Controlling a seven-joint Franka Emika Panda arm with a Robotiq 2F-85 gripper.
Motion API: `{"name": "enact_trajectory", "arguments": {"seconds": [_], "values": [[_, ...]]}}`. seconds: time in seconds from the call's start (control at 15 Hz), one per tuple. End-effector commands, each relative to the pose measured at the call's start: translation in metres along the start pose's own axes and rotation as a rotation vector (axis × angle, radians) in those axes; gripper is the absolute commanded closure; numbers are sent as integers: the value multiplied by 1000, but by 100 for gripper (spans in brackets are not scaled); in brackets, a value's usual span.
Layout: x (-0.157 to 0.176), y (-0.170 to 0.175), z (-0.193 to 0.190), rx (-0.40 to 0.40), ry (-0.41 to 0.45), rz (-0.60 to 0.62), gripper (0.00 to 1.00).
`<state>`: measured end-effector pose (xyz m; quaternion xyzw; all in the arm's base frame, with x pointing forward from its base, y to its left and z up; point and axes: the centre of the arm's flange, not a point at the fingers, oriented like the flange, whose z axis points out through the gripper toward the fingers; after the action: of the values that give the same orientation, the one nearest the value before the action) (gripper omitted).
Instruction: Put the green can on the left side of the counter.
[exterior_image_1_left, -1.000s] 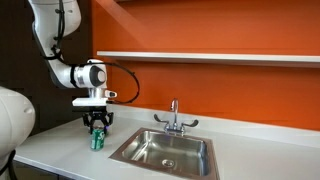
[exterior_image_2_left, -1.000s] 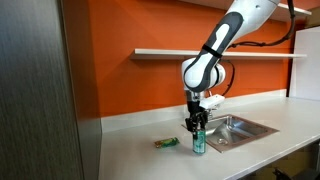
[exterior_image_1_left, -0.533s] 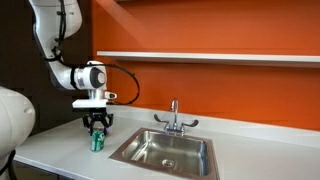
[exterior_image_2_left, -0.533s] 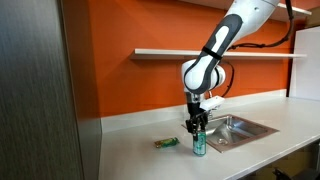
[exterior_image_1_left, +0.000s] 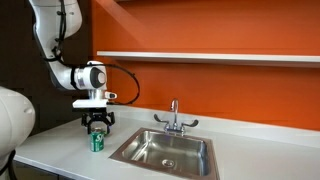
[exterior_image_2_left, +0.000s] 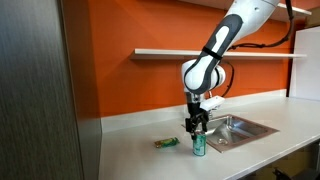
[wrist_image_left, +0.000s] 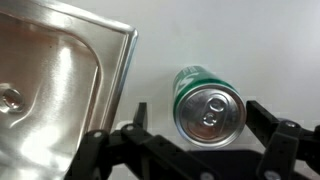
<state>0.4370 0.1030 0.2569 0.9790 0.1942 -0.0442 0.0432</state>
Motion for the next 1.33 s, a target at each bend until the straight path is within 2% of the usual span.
{"name": "enact_trajectory", "arguments": {"seconds": [0.0, 0.67, 1.27], "values": [[-2, 2, -15, -19, 13, -1, 0], [-12, 1, -76, -41, 54, 11, 0], [-43, 19, -130, -49, 74, 89, 0]]}}
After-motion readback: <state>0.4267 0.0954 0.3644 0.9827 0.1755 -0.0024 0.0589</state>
